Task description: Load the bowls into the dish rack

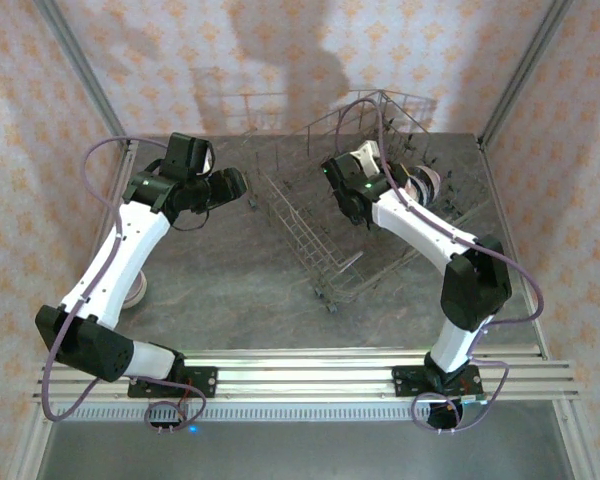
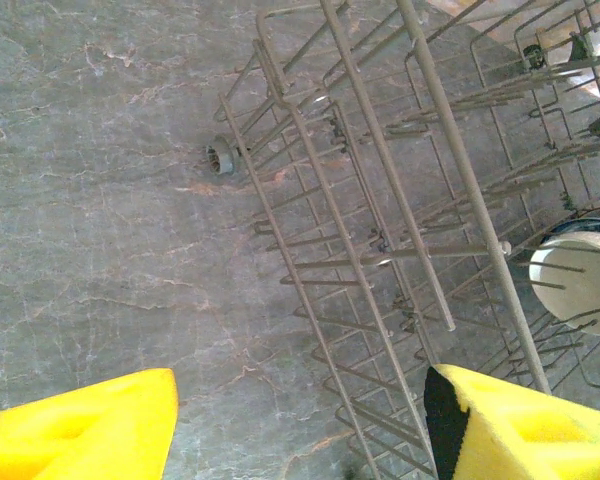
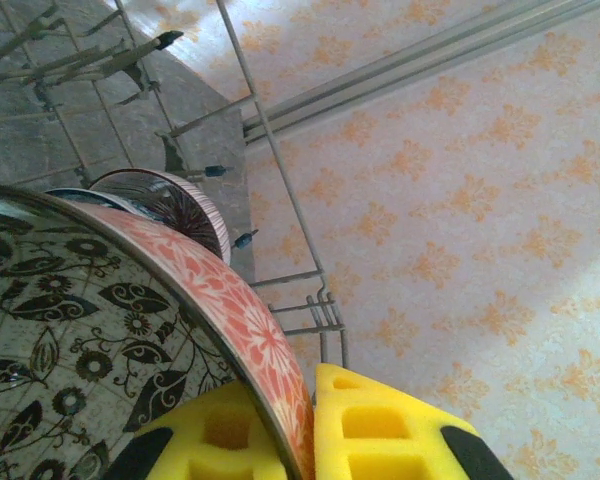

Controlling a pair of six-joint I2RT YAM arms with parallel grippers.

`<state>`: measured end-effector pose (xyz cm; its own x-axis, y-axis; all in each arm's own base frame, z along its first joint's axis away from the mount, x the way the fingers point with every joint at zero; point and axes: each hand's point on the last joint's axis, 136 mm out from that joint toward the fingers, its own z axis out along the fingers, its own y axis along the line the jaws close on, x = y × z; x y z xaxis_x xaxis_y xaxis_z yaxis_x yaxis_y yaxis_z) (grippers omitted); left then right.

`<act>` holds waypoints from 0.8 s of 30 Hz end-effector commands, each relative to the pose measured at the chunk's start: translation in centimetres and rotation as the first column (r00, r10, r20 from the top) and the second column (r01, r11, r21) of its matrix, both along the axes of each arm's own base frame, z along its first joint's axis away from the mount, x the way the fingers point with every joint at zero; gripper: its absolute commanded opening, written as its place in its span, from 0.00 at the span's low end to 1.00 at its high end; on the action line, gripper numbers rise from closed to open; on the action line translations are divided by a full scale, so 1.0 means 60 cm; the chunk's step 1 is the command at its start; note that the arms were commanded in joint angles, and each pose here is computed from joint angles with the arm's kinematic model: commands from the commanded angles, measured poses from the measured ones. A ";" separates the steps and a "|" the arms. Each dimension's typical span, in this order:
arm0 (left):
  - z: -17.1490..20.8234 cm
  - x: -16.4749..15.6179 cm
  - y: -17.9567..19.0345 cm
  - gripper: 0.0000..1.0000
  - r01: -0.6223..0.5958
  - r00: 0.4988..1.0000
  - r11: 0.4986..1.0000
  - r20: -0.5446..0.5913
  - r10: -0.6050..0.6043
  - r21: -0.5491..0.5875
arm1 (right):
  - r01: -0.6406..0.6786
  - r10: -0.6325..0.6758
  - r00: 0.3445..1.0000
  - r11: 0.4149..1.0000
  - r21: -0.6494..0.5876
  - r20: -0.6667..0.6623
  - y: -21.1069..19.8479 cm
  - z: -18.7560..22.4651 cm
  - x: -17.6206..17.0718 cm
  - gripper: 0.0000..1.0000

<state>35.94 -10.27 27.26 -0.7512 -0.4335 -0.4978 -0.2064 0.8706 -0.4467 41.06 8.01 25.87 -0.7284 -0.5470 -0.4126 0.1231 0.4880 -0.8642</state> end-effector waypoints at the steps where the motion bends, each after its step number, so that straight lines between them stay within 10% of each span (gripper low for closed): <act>1: 0.016 -0.005 0.006 0.68 0.012 0.999 1.000 0.040 -0.012 -0.002 | -0.002 0.002 1.000 1.000 0.006 0.001 0.002 -0.003 -0.005 0.00; 24: 0.010 0.004 0.005 0.68 0.008 1.000 1.000 0.019 -0.008 -0.007 | -0.004 0.011 0.996 0.997 0.074 -0.086 -0.015 -0.063 0.021 0.00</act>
<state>35.81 -10.17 27.50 -0.7482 -0.4340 -0.5018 -0.2009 0.8691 -0.4520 42.13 8.03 22.32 -0.7467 -0.5416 -0.3861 0.0322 0.5504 -0.8343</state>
